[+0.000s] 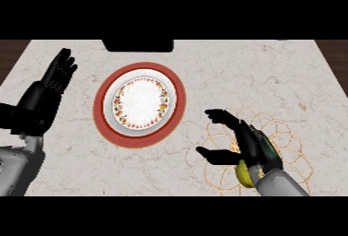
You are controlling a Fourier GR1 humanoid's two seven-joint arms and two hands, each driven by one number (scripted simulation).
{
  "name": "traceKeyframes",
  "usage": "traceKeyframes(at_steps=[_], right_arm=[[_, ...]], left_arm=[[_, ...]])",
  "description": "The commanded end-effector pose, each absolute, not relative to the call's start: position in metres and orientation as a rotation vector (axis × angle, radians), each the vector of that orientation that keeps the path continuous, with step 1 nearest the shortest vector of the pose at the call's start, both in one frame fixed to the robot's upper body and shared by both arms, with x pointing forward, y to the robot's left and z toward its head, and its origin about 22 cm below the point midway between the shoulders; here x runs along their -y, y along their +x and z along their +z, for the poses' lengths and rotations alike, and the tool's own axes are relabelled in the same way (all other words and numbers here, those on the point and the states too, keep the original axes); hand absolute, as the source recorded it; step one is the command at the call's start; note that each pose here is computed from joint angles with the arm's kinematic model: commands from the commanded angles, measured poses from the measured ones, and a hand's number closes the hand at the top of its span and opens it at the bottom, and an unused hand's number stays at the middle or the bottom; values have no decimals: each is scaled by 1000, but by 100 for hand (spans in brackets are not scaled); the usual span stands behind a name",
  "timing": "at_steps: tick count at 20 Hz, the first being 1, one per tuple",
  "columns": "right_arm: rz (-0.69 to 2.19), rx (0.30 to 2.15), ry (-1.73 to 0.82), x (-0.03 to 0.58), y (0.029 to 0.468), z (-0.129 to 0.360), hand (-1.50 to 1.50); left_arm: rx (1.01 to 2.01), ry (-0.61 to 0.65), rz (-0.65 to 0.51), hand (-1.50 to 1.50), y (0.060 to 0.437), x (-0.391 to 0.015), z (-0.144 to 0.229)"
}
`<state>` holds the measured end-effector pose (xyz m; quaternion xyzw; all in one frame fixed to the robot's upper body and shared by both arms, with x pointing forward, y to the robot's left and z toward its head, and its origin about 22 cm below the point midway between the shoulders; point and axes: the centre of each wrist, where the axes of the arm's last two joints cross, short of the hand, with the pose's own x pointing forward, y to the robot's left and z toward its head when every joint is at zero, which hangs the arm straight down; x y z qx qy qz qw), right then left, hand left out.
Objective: Pick the eggplant from the placemat and place it in the plate
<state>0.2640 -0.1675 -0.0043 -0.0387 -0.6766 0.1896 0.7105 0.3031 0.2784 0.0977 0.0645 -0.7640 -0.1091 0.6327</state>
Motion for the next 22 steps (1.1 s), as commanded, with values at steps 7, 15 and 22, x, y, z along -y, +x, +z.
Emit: traceKeyframes(at_steps=[7, 15, 22], right_arm=[[465, 1589, -300, 208, 275, 69, -150], [922, 1055, -554, 234, 313, 124, -150], [1151, 710, -447, 217, 326, 150, -150]], left_arm=[[1735, 146, -229, 0, 292, -277, 101], [1747, 141, -244, 0, 298, -282, 101], [1761, 115, -239, 0, 304, -276, 109]])
